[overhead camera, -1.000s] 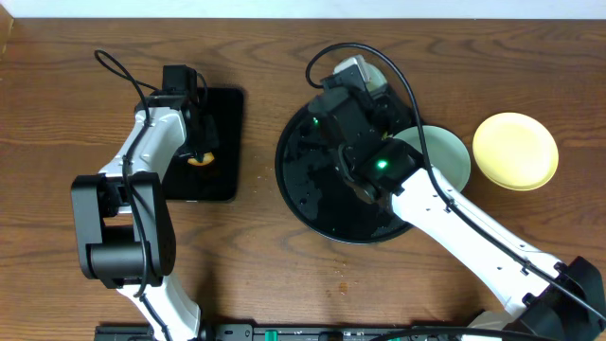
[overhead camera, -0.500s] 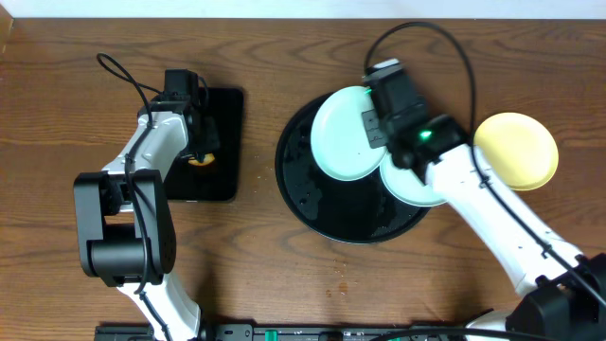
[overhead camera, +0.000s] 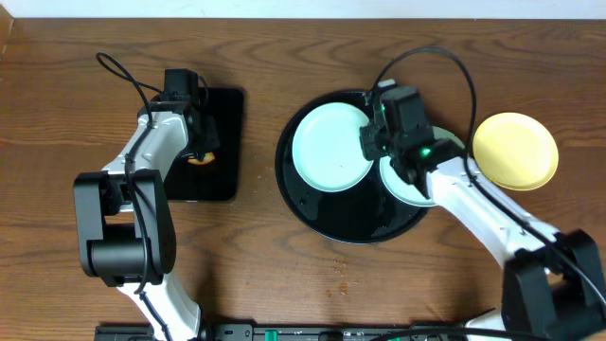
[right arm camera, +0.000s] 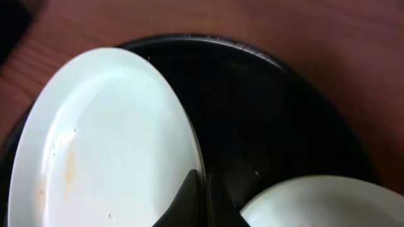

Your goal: Clean dirty plates on tray and stack at the side

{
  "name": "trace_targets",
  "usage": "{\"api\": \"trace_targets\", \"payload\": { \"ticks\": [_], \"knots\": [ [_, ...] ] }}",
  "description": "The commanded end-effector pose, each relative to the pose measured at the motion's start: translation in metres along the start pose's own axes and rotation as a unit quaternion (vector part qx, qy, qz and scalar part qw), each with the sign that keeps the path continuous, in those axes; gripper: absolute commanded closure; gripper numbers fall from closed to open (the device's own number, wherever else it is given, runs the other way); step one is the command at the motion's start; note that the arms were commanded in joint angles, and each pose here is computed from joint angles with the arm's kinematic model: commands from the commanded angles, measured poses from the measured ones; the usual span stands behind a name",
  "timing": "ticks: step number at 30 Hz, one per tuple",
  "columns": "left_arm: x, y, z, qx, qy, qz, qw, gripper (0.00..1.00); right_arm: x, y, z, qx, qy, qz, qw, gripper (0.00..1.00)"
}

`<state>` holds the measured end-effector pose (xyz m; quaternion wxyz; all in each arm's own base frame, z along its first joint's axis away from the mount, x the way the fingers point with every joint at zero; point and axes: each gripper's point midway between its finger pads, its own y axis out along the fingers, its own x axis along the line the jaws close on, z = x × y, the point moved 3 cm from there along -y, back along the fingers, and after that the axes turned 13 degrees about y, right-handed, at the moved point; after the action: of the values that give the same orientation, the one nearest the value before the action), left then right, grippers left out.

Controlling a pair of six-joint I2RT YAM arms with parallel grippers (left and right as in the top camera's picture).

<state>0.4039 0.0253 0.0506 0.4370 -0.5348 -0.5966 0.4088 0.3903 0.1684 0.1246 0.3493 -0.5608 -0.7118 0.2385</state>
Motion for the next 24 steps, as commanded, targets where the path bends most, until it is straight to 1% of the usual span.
{"api": "trace_targets", "payload": {
  "ticks": [1, 9, 10, 11, 13, 14, 15, 17, 22, 24],
  "knots": [
    [0.004, 0.007, 0.004, 0.01, 0.006, -0.005, 1.0, 0.85, -0.005, 0.02, 0.016, 0.014, 0.002, -0.002, 1.0, 0.99],
    [0.004, 0.007, 0.004, 0.01, 0.006, -0.005, 1.0, 0.86, -0.016, 0.064, 0.039, 0.031, -0.001, 0.016, 0.999, 0.99],
    [0.004, 0.007, 0.004, 0.01, 0.006, -0.005, 1.0, 0.84, -0.016, 0.066, 0.04, 0.031, -0.001, 0.016, 0.999, 0.97],
    [0.004, 0.007, 0.004, 0.01, 0.006, -0.005, 1.0, 0.72, -0.016, 0.067, 0.039, 0.029, -0.001, 0.016, 0.999, 0.95],
    [0.004, 0.007, 0.004, 0.01, 0.006, -0.005, 1.0, 0.37, -0.015, 0.066, 0.036, 0.023, -0.001, 0.013, 1.0, 0.9],
    [0.004, 0.007, 0.004, 0.01, 0.006, -0.005, 1.0, 0.31, -0.014, 0.065, 0.035, 0.02, -0.001, 0.012, 1.0, 0.89],
    [0.004, 0.007, 0.004, 0.01, 0.01, -0.006, 1.0, 0.27, -0.014, 0.065, 0.034, 0.018, -0.001, 0.011, 1.0, 0.89],
    [0.004, 0.007, 0.004, 0.01, 0.017, -0.006, 1.0, 0.24, -0.014, 0.065, 0.033, 0.018, -0.001, 0.012, 1.0, 0.88],
    [0.004, 0.006, 0.023, 0.053, 0.021, -0.004, 0.998, 0.24, -0.014, 0.065, 0.034, 0.019, -0.014, 0.012, 1.0, 0.85],
    [0.003, 0.008, 0.033, 0.07, 0.022, -0.003, 0.997, 0.25, -0.014, 0.065, 0.034, 0.019, -0.014, 0.012, 1.0, 0.85]
  ]
}}
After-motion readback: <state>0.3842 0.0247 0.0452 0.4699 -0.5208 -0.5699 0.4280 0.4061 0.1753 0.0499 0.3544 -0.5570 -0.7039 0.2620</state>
